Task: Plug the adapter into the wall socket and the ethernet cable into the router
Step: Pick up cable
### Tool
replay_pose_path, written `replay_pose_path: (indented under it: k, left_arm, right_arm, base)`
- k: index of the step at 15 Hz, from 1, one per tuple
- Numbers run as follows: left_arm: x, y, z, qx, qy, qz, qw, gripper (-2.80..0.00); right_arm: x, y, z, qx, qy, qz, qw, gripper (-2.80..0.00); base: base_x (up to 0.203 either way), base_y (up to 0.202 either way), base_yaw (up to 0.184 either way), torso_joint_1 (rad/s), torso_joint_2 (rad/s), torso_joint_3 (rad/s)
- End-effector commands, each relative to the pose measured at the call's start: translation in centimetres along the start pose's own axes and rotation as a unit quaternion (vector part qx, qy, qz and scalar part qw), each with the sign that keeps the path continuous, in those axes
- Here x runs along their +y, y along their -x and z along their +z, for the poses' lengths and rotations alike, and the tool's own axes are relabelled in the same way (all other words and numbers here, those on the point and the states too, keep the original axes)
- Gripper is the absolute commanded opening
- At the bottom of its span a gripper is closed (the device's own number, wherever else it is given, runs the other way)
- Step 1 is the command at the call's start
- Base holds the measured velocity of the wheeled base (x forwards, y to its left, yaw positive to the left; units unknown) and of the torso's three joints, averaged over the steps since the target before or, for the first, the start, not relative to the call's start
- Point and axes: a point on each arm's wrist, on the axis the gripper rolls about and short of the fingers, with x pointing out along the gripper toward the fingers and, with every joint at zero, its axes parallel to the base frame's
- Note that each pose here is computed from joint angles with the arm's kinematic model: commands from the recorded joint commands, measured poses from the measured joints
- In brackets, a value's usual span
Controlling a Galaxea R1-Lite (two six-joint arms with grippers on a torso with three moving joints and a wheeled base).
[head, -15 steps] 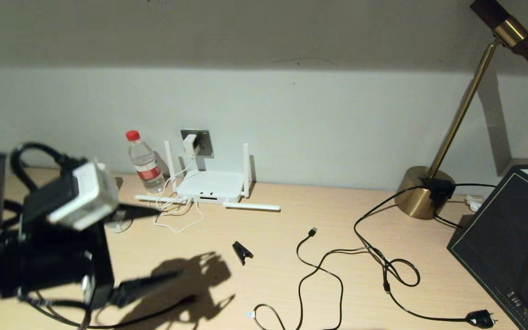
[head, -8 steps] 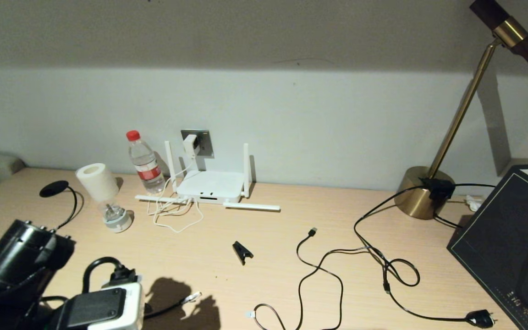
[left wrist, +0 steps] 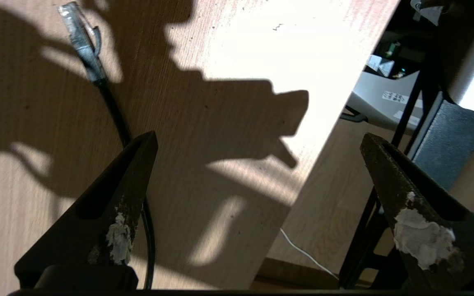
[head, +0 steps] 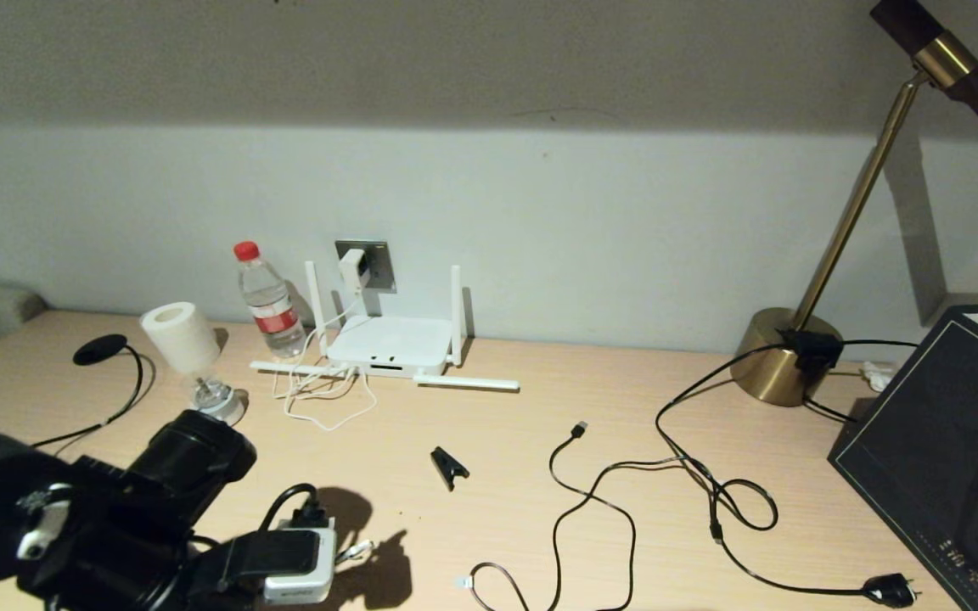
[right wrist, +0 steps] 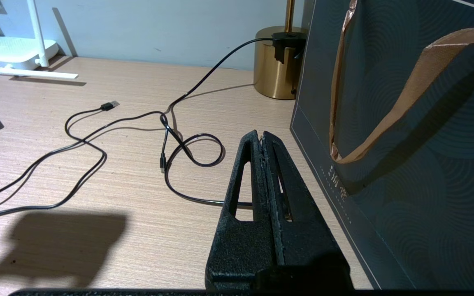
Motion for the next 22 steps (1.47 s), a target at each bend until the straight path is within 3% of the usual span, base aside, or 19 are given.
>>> replay_pose_path:
  k: [1,3,5,11,22]
  left_arm:
    - [1.4,-2.8,0.2,0.021,0.003,-0.032,0.9993,0.0]
    - [2.4,-3.9,1.3,0.012,-0.011,-0.015,0.9998,0.0]
    - [3.7,-4.7,1.7,0.025,-0.009,0.004,0.9997,0.0]
    - [5.2,-4.6,2.4,0.028,-0.006,0.031,0.9991,0.0]
    - [7.1,-5.8,1.9,0.042,0.013,0.036,0.9984,0.0]
  right_arm:
    - [0.0,-0.2,-1.0,0.018,0.0,0.001,1.0,-2.8]
    - [0.0,-0.2,-1.0,0.018,0.0,0.001,1.0,-2.8]
    - [0.0,-0.2,-1.0,0.018,0.0,0.001,1.0,-2.8]
    - [0.0,-0.2,-1.0,0.018,0.0,0.001,1.0,-2.8]
    - [0.0,-0.2,-1.0,0.018,0.0,0.001,1.0,-2.8]
  base:
    - [0.0,0.0,0.0,0.0,0.0,0.0]
    - [0.0,0.0,0.0,0.0,0.0,0.0]
    - [0.0,0.0,0.0,0.0,0.0,0.0]
    - [0.0,0.0,0.0,0.0,0.0,0.0]
    - [0.0,0.0,0.0,0.0,0.0,0.0]
